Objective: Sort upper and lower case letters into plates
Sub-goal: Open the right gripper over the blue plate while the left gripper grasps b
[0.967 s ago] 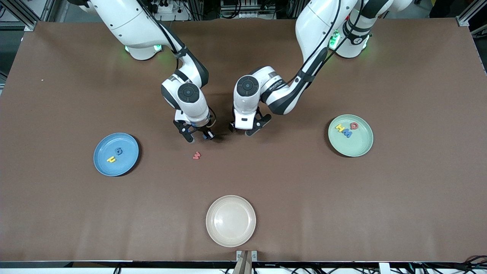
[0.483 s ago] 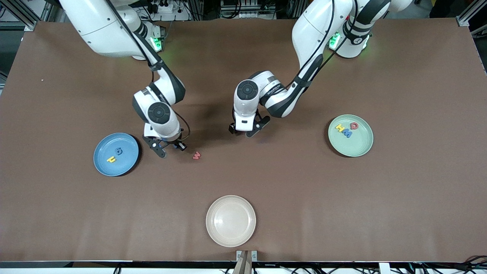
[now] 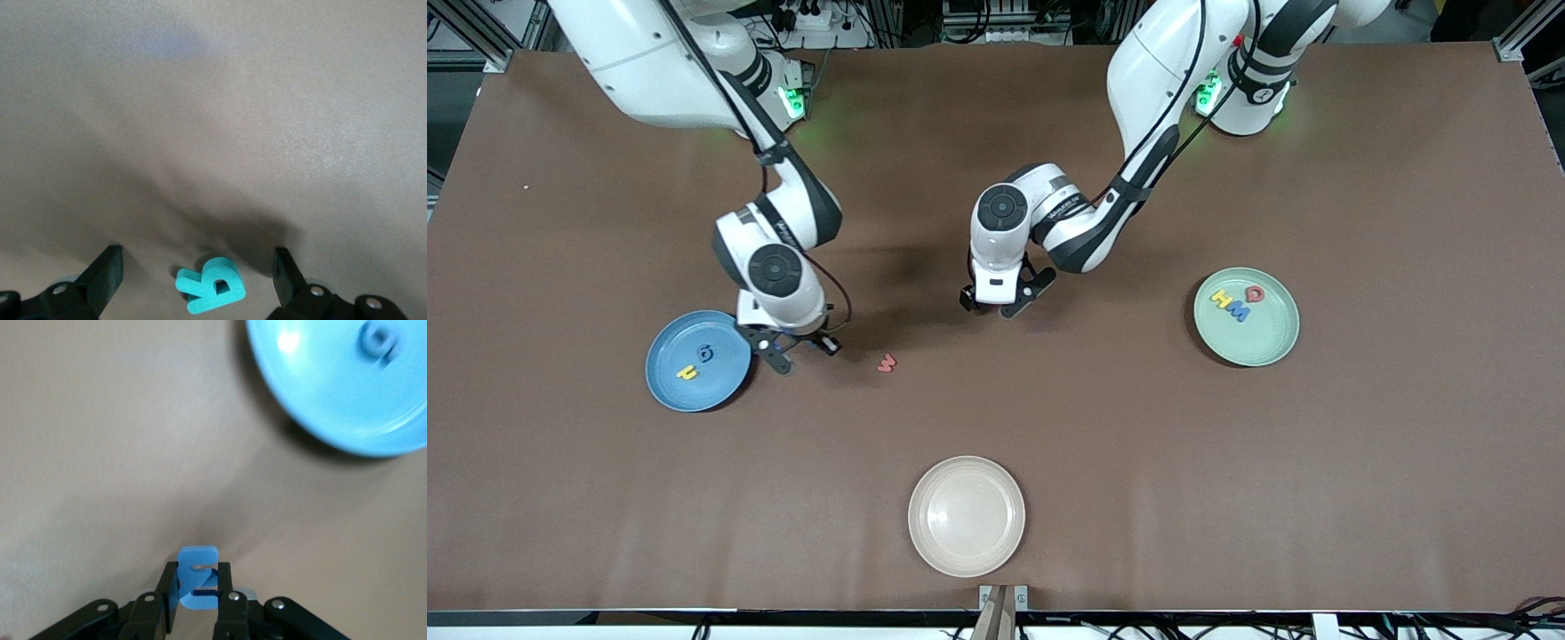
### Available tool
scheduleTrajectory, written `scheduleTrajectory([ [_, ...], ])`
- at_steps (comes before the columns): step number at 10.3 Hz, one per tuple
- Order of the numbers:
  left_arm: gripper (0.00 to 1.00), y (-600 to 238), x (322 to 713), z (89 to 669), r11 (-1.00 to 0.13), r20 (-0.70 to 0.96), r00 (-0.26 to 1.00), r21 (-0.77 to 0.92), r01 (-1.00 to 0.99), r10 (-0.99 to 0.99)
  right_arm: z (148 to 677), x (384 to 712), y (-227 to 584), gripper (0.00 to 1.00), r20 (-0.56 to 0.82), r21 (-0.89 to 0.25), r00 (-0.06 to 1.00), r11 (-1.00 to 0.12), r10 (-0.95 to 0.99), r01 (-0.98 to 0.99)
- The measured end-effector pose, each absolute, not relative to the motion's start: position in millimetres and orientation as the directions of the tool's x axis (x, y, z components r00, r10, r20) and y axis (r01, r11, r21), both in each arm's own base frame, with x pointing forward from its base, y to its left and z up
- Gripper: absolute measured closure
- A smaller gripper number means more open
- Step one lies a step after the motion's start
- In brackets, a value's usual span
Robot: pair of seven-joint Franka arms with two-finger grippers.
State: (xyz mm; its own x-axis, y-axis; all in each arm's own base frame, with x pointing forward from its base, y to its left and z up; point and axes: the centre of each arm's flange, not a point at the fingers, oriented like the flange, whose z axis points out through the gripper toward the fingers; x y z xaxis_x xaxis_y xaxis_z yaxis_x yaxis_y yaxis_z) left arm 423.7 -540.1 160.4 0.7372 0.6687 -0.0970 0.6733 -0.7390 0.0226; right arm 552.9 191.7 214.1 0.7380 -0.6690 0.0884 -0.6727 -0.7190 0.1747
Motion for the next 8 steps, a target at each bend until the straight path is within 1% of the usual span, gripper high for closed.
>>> scheduleTrajectory([
  [1,0.11,-541,424,162,-0.739,-0.097,0.738,0.026,0.673,0.668,233,559,174,0.73,0.094,0.184,0.744,-0.723,-0.662,-0.666],
  [2,0.26,-544,424,165,-0.74,-0.097,0.739,0.033,0.672,0.667,248,564,158,0.73,0.097,0.193,0.75,-0.727,-0.654,-0.659],
  [3,0.28,-545,425,166,-0.738,-0.097,0.736,0.028,0.675,0.67,256,565,145,0.73,0.093,0.213,0.758,-0.731,-0.646,-0.648],
  [5,0.28,-550,429,168,-0.733,-0.094,0.729,-0.005,0.681,0.678,262,570,120,0.73,0.087,0.272,0.785,-0.744,-0.613,-0.611],
  [6,0.31,-552,431,168,-0.733,-0.093,0.729,-0.016,0.68,0.679,263,574,102,0.73,0.097,0.292,0.796,-0.747,-0.597,-0.596],
  [8,0.34,-553,433,169,-0.732,-0.093,0.728,-0.019,0.681,0.679,262,580,66,0.73,0.108,0.327,0.821,-0.76,-0.56,-0.561],
])
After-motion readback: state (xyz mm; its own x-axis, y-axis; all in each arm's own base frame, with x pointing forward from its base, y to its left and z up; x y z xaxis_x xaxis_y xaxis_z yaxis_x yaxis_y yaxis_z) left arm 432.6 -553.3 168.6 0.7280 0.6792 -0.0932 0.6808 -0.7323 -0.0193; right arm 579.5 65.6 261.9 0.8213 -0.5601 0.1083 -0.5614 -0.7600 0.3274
